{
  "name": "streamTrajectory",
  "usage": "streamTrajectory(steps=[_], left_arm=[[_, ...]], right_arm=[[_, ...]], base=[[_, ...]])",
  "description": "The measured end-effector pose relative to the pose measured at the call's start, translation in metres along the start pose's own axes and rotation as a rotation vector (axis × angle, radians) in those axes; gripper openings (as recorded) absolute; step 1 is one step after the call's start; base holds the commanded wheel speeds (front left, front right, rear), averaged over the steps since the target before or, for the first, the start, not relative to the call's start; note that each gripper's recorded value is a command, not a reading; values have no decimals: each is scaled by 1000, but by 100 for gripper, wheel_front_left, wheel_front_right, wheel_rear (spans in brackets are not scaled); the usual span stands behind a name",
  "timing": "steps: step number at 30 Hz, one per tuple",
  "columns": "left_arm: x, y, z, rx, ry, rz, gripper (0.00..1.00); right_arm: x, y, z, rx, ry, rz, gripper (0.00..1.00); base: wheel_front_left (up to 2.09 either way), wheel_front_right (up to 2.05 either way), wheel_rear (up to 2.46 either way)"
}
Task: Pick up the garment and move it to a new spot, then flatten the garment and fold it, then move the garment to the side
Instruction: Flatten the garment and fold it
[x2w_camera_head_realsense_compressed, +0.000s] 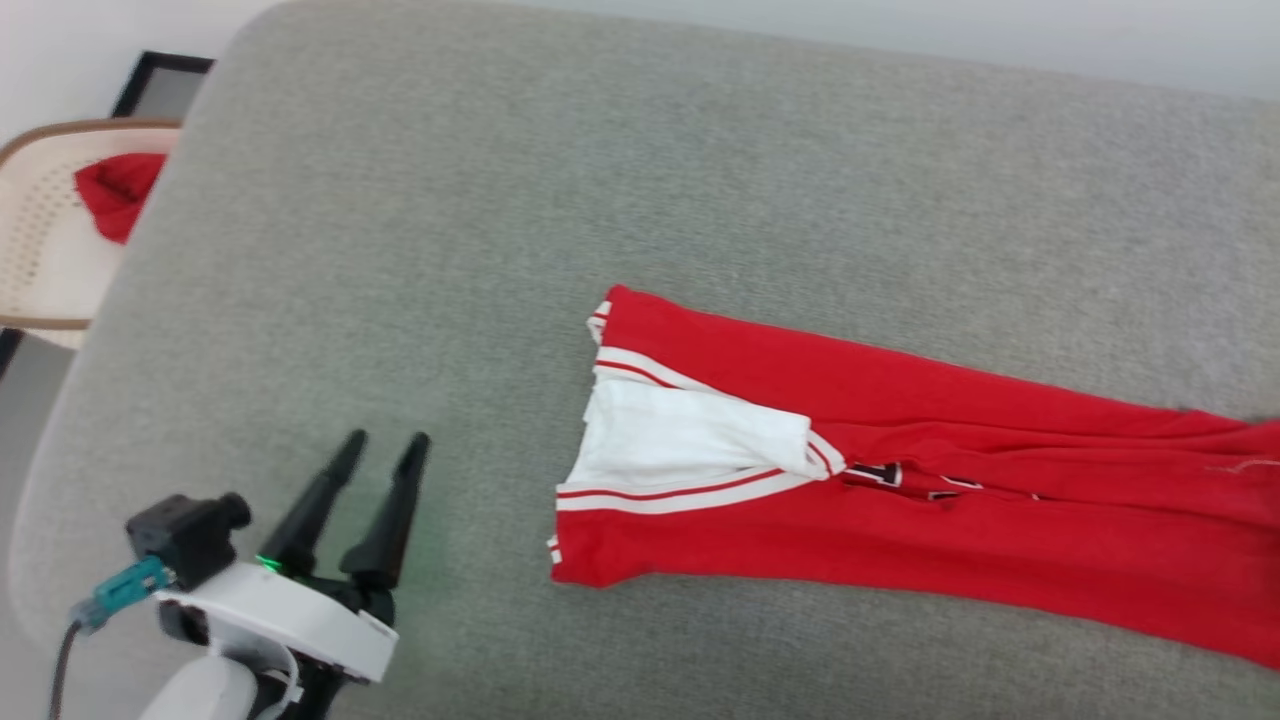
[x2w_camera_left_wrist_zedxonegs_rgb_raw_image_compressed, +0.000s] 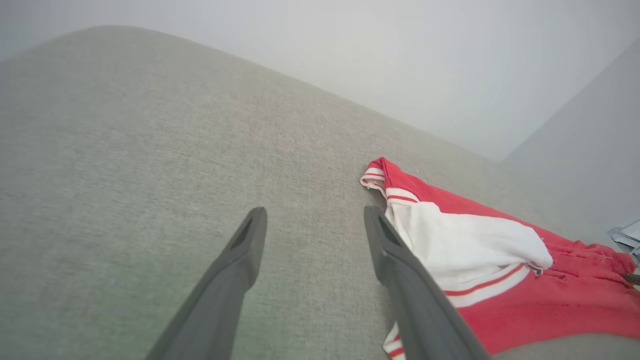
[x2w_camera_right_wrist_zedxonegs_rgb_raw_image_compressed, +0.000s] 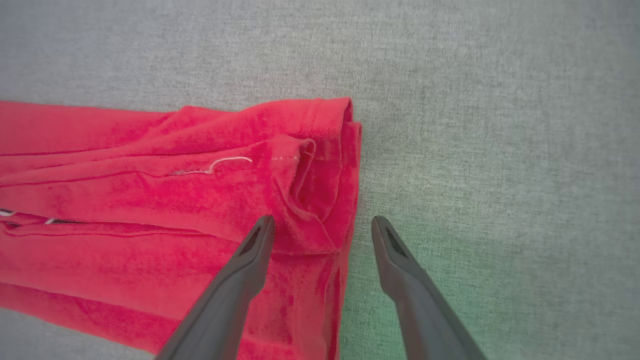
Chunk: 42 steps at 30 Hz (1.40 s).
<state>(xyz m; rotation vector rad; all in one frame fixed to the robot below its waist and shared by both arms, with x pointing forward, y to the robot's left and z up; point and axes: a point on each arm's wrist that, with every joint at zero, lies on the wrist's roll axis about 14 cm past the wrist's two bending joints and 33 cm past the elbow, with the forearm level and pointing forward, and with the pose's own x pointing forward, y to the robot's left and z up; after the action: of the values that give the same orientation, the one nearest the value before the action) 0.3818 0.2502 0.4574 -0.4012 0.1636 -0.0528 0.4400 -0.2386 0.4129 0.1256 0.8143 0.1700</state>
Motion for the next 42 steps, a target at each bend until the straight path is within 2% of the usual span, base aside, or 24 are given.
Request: streamTrajectory(steps=[4, 12, 28, 29, 31, 32, 33, 42], left_arm=[[-9, 15, 17, 94, -74, 69, 100], [-12, 15, 32, 199, -147, 108, 100], [5, 11, 13, 209, -106, 108, 100], [5, 12, 12, 209, -104, 108, 100], [6, 12, 11, 210, -100, 108, 100], [7, 12, 11, 211, -100, 107, 100], [8, 12, 12, 212, -101, 106, 100], [14, 10, 13, 216, -102, 94, 100]], right_arm=[[3, 2, -6, 26, 54, 1, 100], [6, 0, -13, 82, 150, -24, 100], [22, 8, -22, 103, 259, -57, 99], [23, 8, -22, 102, 259, -57, 49], [25, 9, -21, 100, 259, -60, 19], [26, 10, -21, 99, 258, -61, 19], [26, 10, -21, 99, 258, -61, 1], [27, 16, -16, 115, 210, -44, 0]], base=[[0, 0, 0], [0, 0, 0], [0, 0, 0], [0, 0, 0], [0, 0, 0], [0, 0, 0], [0, 0, 0], [0, 0, 0]])
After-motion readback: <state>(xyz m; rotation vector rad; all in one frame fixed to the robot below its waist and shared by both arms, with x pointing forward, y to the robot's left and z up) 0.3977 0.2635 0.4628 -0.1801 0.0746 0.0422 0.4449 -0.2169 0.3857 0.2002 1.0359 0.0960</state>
